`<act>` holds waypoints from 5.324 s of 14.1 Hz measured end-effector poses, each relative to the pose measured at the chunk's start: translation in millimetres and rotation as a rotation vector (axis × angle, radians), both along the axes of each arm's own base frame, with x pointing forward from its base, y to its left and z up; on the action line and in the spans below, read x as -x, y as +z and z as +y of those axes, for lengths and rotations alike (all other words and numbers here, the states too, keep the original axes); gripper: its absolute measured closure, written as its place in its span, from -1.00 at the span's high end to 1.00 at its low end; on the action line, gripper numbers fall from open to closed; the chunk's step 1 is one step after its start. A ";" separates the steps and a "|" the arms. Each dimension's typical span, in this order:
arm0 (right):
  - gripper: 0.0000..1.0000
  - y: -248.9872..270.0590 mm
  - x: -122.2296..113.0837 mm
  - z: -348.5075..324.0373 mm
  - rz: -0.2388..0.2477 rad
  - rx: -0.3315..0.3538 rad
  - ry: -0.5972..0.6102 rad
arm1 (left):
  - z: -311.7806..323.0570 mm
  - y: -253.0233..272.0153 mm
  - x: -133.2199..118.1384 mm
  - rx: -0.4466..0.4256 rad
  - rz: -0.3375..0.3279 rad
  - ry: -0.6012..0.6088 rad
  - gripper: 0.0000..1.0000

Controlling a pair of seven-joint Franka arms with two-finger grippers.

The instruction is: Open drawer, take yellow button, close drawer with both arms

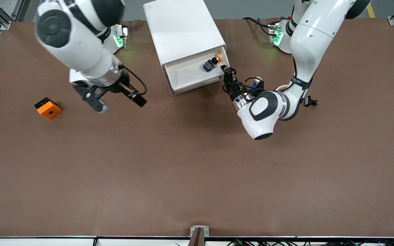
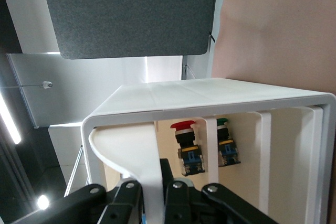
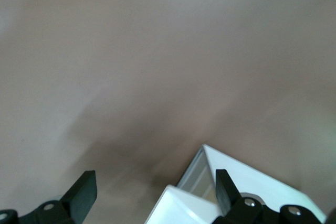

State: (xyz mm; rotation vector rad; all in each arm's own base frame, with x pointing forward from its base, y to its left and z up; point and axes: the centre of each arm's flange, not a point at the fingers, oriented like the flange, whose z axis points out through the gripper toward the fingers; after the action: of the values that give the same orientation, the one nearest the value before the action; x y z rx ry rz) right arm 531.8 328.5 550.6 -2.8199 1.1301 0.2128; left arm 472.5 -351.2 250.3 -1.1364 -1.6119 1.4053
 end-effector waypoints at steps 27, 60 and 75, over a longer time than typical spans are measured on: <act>1.00 -129.7 113.9 248.7 -0.075 0.076 -0.147 | 71.5 35.2 -75.7 0.155 -0.191 0.087 1.00; -0.18 -35.8 -5.1 129.8 -0.008 0.095 0.015 | 90.9 79.8 -187.9 0.493 -1.310 -0.989 1.00; -0.18 -143.0 -156.7 -365.5 -0.020 0.047 0.519 | -82.0 101.0 -89.8 0.689 -1.296 -1.224 1.00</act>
State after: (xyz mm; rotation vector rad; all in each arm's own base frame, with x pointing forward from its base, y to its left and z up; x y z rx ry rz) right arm 688.4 -37.1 407.6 -3.0902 0.3812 0.1938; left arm 562.2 -433.2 351.3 -3.0654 -0.5147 0.2164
